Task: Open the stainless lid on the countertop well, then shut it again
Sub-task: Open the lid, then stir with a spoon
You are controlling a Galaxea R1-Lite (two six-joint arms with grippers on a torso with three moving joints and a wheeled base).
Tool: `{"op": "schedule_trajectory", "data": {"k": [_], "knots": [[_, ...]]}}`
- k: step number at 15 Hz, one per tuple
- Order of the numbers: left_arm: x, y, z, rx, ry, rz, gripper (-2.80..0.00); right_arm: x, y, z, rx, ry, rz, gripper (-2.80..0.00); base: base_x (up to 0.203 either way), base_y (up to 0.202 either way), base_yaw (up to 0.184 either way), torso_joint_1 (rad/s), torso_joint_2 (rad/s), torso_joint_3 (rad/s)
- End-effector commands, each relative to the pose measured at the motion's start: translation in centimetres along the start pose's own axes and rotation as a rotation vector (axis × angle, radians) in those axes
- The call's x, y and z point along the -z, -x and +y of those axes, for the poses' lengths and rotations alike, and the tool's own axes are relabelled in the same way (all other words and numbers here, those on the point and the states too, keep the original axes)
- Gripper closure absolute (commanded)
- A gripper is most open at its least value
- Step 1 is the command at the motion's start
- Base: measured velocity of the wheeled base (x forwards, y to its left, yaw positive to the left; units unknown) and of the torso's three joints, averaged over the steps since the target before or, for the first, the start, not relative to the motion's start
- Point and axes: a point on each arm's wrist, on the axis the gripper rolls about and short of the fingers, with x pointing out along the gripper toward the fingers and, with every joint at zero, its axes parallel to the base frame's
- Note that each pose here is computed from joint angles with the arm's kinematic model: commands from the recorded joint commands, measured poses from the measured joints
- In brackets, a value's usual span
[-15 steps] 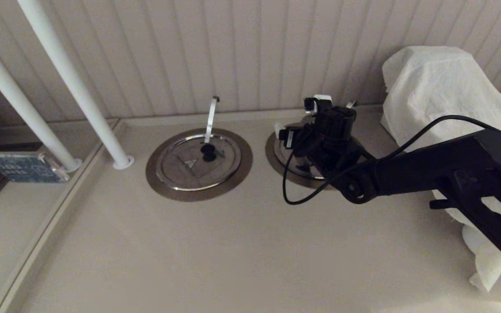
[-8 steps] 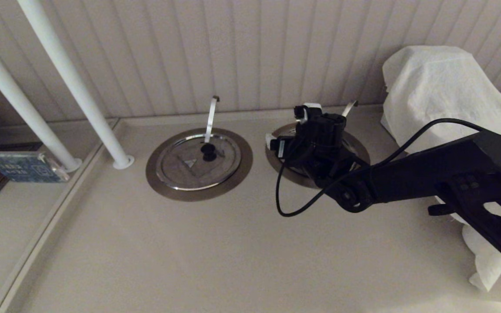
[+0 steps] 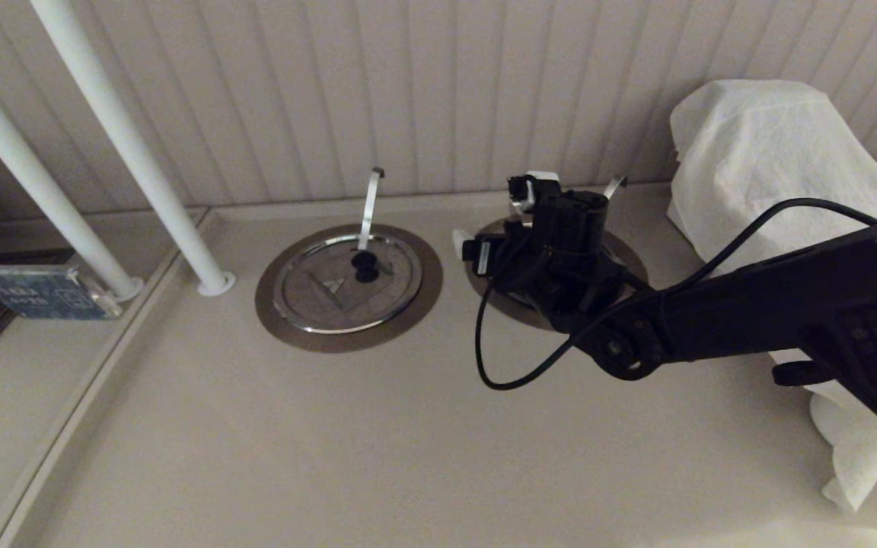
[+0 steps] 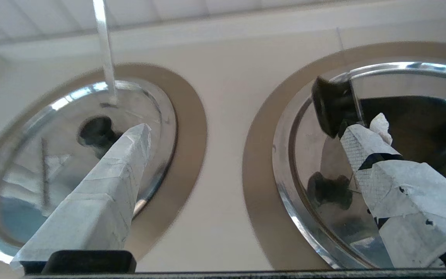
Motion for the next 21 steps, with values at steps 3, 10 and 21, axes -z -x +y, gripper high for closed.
{"op": "schedule_trajectory", "data": {"k": [3, 10, 21], "knots": [[0.0, 0.0, 0.0, -0.001, -0.001, 0.0, 0.0, -2.7, 1.5, 0.3, -0.017, -0.027, -0.052, -2.8, 0.0, 0.0, 0.0, 0.0, 0.0, 0.0], [0.0, 0.0, 0.0, 0.0, -0.001, 0.0, 0.0, -7.8, 1.0, -7.6, 0.179, 0.01, -0.032, -2.8, 0.0, 0.0, 0.0, 0.0, 0.0, 0.0], [0.0, 0.0, 0.0, -0.001, -0.001, 0.0, 0.0, -3.4, -7.0, -19.3, 0.36, -0.064, 0.128, -2.8, 0.0, 0.0, 0.0, 0.0, 0.0, 0.0]]}}
